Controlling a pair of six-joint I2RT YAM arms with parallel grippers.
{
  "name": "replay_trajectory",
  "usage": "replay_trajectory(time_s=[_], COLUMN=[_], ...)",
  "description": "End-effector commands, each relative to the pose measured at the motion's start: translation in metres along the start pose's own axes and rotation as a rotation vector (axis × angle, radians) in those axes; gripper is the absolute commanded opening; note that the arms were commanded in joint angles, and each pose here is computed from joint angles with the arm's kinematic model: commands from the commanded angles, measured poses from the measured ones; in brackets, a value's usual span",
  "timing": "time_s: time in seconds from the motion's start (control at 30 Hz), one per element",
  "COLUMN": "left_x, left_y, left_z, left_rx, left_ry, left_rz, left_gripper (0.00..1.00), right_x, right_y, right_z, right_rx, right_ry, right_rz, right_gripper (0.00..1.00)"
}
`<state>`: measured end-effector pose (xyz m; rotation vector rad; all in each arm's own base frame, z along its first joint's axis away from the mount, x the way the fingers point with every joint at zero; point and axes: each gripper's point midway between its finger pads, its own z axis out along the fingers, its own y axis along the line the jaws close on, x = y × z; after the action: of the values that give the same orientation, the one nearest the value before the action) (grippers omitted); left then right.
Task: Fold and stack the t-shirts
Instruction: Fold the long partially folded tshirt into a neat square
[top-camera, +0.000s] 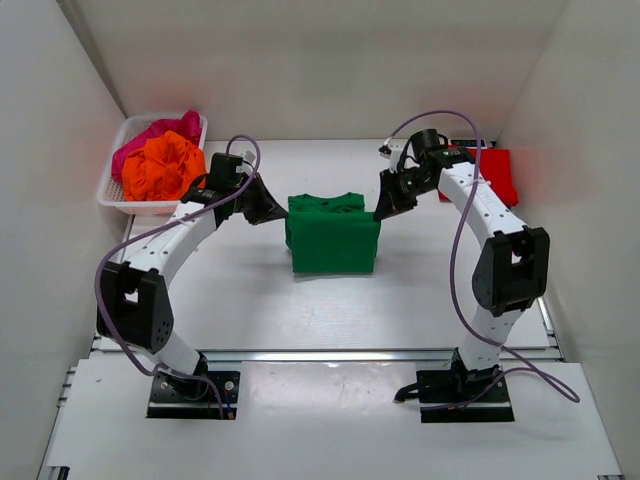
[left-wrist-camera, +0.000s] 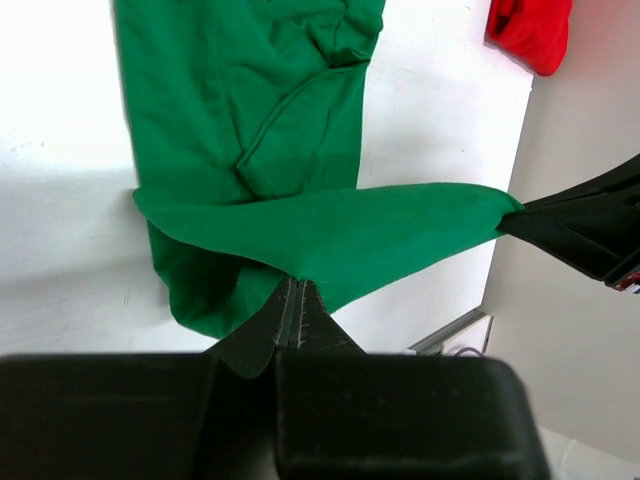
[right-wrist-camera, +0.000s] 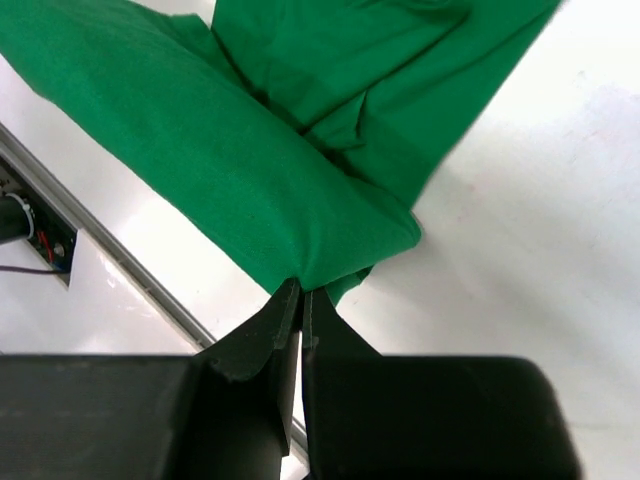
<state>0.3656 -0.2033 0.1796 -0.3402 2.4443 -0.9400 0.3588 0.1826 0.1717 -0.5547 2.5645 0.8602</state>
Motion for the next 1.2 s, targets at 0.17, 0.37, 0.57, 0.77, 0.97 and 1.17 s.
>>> replay_trajectory(time_s=[0.17, 0.37, 0.57, 0.77, 0.97, 1.17], left_x=[-0.027, -0.031, -0.048, -0.062, -0.076, -0.099], left_y=[-0.006, 0.009, 0.017, 0.027, 0.036, 0.048], left_z=[0.009, 0.023, 0.036, 0.059, 0.083, 0.104], left_rx=[0.038, 0.016, 0.012, 0.007, -0.001, -0.017], left_ry=[-0.055, -0.045, -0.073, -0.071, -0.079, -0.108], left_rz=[0.009, -0.014, -0.031, -0.058, -0.071, -0.074], left_gripper=[0.00, 0.00, 0.00, 0.00, 0.00, 0.02], right_x=[-0.039, -0.054, -0.068, -0.080, -0.093, -0.108], right_y=[-0.008, -0.021, -0.031, -0.046, -0.062, -0.084], right_z=[0.007, 0.020, 0.029, 0.046, 0.064, 0.083], right_rx=[-0.010, -0.019, -0.026, -0.030, -0.033, -0.029], right_ry=[-0.074, -0.094, -0.105, -0.103, -0.111, -0.141], right_rz=[-0.039, -0.027, -0.027, -0.021, -0.008, 0.010], right_gripper=[0.00, 0.00, 0.00, 0.00, 0.00, 0.00])
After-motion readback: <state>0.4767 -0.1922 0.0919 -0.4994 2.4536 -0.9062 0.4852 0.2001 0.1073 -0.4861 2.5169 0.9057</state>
